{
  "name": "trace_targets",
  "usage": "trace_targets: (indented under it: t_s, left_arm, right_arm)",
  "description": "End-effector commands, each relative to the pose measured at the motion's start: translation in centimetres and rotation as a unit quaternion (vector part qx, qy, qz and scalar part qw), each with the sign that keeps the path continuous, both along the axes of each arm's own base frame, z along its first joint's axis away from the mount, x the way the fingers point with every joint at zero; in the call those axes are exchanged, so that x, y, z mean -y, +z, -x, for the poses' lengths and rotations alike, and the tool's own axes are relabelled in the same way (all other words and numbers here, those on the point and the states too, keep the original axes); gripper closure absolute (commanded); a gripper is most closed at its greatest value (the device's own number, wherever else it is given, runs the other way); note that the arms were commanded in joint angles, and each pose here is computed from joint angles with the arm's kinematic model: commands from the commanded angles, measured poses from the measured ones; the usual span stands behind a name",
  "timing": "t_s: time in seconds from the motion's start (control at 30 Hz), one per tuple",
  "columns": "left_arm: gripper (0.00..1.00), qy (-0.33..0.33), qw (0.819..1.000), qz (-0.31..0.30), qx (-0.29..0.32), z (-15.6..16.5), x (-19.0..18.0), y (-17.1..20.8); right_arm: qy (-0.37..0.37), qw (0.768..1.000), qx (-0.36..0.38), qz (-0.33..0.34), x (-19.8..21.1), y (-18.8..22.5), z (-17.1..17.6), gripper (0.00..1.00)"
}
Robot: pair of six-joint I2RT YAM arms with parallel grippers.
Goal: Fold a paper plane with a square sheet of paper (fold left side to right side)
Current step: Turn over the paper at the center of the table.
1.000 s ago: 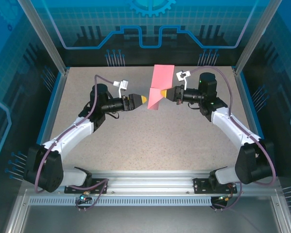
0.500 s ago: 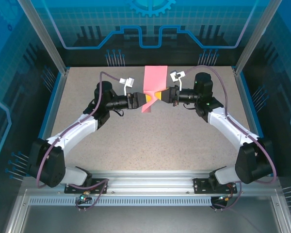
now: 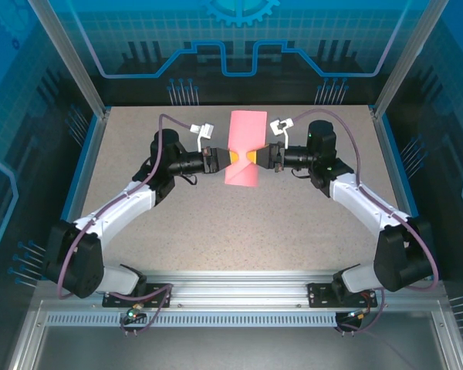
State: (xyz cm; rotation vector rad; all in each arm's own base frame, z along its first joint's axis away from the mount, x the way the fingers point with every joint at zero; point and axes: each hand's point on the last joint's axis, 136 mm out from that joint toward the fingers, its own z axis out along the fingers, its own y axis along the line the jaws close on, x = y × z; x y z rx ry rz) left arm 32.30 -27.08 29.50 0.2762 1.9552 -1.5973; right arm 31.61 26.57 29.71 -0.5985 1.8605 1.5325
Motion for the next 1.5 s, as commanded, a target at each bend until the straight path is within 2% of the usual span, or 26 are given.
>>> trace_targets:
  t_s: [0.0, 0.1, 0.23, 0.33, 0.4, 0.5, 0.57, 0.63, 0.77, 0.87, 0.93, 1.03, 1.23, 1.47]
  left_arm:
    - [0.88, 0.002, 1.0, -0.003, 0.025, 0.6, -0.2, 1.1]
    - [0.94, 0.009, 0.999, -0.024, 0.029, 0.6, -0.3, 0.5]
    - [0.97, 0.04, 0.992, -0.118, 0.031, 0.8, -0.5, -1.9]
    - [0.98, 0.068, 0.973, -0.216, 0.037, 1.1, -1.2, -4.3]
    - [1.0, 0.093, 0.953, -0.286, 0.037, 1.2, -2.0, -5.8]
    - [1.0, 0.136, 0.905, -0.4, 0.044, 1.2, -3.8, -8.0]
    - [1.0, 0.164, 0.865, -0.472, 0.048, 1.2, -4.9, -9.1]
    - [1.0, 0.187, 0.827, -0.529, 0.048, 1.3, -5.6, -9.9]
    - [1.0, 0.241, 0.749, -0.616, 0.025, 1.5, -7.0, -11.4]
    - [1.0, 0.261, 0.708, -0.656, -0.002, 1.5, -7.1, -12.4]
    - [1.0, 0.272, 0.689, -0.671, -0.03, 1.5, -7.0, -13.4]
    - [1.0, 0.269, 0.674, -0.684, -0.07, 1.6, -6.0, -15.8]
    - [1.0, 0.232, 0.682, -0.679, -0.139, 1.6, -2.6, -19.8]
    - [1.0, 0.202, 0.691, -0.673, -0.171, 0.9, 0.2, -22.3]
  right_arm:
    - [-0.009, 1.0, -0.002, 0.001, 0.2, -0.5, -0.4, 0.75]
    - [-0.025, 1.0, -0.005, 0.011, 0.8, -1.0, -0.6, 0.65]
    - [-0.099, 0.992, -0.03, 0.069, 3.3, -3.6, -1.5, 0.51]
    - [-0.183, 0.968, -0.073, 0.152, 6.7, -7.0, -2.3, 0.43]
    - [-0.247, 0.937, -0.097, 0.226, 9.7, -9.4, -2.5, 0.36]
    - [-0.32, 0.881, -0.133, 0.323, 14.4, -12.3, -2.1, 0.29]
    - [-0.358, 0.844, -0.164, 0.363, 17.3, -13.7, -1.5, 0.24]
    - [-0.384, 0.819, -0.186, 0.383, 19.3, -14.5, -0.9, 0.2]
    - [-0.418, 0.794, -0.204, 0.391, 21.5, -15.3, -0.1, 0.08]
    - [-0.436, 0.783, -0.203, 0.396, 22.4, -15.3, 0.4, 0.0]
    - [-0.441, 0.78, -0.203, 0.395, 22.7, -15.3, 0.6, 0.0]
    - [-0.445, 0.782, -0.202, 0.388, 22.9, -15.1, 0.8, 0.0]
    - [-0.445, 0.788, -0.199, 0.376, 22.8, -14.9, 1.2, 0.0]
    - [-0.433, 0.796, -0.211, 0.368, 22.3, -15.8, 1.7, 0.0]
